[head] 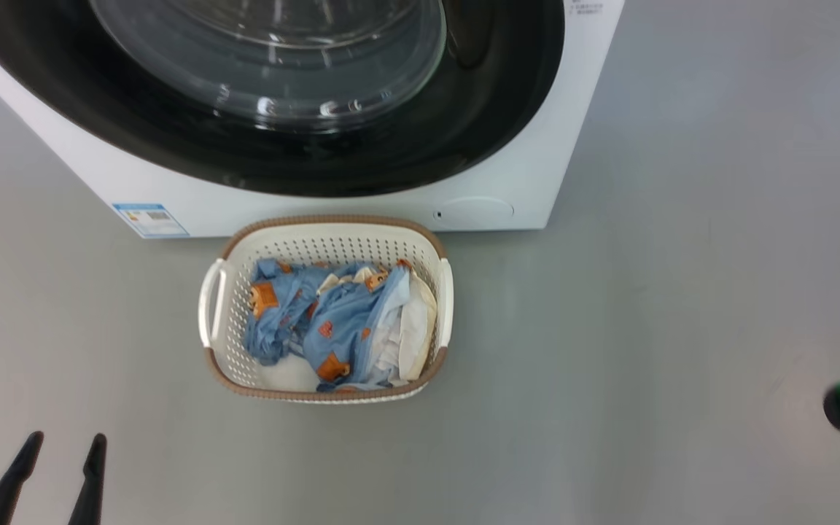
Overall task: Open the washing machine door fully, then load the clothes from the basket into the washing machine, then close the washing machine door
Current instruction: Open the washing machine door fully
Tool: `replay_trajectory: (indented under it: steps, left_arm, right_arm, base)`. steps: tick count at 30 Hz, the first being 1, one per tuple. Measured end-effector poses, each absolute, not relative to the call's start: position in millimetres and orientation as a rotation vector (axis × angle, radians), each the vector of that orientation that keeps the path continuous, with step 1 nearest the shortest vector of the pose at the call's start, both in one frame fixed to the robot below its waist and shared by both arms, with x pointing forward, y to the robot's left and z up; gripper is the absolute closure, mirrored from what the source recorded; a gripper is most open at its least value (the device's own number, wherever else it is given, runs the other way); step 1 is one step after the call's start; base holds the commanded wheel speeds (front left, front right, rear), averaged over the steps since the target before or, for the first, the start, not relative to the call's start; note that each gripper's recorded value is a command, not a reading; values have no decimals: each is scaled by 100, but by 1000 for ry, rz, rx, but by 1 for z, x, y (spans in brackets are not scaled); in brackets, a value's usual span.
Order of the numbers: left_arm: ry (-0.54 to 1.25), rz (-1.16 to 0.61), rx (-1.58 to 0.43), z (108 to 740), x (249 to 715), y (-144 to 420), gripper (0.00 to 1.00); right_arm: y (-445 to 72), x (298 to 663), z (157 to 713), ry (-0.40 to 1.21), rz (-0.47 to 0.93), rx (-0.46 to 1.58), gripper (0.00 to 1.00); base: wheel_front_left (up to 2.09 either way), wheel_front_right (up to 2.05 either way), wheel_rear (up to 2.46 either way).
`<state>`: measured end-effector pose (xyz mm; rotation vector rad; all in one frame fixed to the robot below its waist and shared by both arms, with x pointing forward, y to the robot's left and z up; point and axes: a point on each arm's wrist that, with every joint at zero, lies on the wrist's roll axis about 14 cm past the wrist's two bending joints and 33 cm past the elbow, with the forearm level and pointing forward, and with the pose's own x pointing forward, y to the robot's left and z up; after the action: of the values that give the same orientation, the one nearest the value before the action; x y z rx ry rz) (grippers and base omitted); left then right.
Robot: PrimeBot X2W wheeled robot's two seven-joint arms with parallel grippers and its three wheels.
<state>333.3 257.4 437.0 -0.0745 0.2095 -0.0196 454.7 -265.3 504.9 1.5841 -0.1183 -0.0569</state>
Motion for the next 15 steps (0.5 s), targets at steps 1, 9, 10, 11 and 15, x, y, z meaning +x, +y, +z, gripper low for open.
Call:
replay_trajectory:
  steps: [1,9,10,11,15]
  left_arm:
    - [221,-22,-73,434,333,258,0]
    - [286,-29,-65,417,342,264,0]
    - [293,-30,-64,415,343,264,0]
    - [299,-28,-65,414,344,266,0]
    - [327,-18,-67,405,344,269,0]
  right_arm:
    - [-260,462,507,-111,-34,1580,100]
    - [-220,513,517,-59,91,1512,100]
    - [-216,518,518,-53,101,1506,100]
    - [-212,523,518,-49,110,1503,100]
    - [-195,543,519,-26,157,1484,100]
  base:
    - [0,0,0]
    - [0,0,0]
    - [0,0,0]
    - [0,0,0]
    - [0,0,0]
